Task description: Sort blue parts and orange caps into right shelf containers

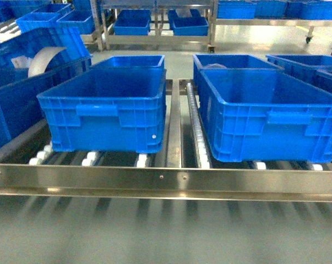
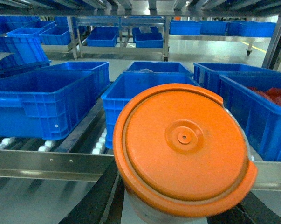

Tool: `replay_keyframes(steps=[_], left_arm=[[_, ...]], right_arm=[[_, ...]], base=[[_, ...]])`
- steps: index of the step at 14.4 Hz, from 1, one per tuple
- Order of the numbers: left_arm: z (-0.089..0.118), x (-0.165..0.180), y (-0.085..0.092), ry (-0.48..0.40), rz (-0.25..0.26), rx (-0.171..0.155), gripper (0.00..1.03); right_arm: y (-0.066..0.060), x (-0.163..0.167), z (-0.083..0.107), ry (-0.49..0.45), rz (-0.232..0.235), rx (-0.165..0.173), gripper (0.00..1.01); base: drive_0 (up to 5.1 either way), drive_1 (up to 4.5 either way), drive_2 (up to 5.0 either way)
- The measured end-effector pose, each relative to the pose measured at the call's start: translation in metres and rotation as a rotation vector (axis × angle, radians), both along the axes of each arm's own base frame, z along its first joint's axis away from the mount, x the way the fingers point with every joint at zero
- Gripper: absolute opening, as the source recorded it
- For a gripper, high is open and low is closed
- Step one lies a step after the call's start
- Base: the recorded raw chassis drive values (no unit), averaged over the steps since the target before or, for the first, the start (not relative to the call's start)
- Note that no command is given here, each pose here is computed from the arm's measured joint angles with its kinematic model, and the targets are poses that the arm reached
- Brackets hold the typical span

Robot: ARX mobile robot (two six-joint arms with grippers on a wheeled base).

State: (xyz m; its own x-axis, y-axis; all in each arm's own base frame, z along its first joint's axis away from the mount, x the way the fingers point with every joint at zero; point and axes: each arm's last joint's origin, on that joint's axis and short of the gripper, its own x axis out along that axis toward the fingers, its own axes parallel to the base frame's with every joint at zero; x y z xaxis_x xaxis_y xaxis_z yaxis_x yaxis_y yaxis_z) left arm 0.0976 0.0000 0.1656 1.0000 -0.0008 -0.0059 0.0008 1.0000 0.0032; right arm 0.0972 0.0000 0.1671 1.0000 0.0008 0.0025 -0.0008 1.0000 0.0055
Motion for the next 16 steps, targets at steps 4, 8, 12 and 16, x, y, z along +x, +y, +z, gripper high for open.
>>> replay_keyframes(steps=[4,8,12,16], left_arm=[[-0.0001,0.0000,0.0000,0.001,0.001,-0.001,0.43],[-0.0001,0.0000,0.0000,0.001,0.001,0.000,0.43],[0.0000,0.0000,0.0000,0.000,0.001,0.000,0.43],[0.0001,0.0000,0.0000,-0.001,0.001,0.000,0.43]], right_arm=[[0.0000,0.0000,-0.0001,0.002,0.000,-0.003,0.42],[0.0000,0.0000,-0.0001,0.002,-0.001,-0.003,0.42],[0.0000,0.0000,0.0000,0.000,0.000,-0.003,0.42],[0.0000,0.0000,0.0001,-0.001,0.000,-0.003,0.42]], base=[[0.0,0.00,0.0],[0.0,0.00,0.0],[0.0,0.00,0.0],[0.0,1.44,-1.4]])
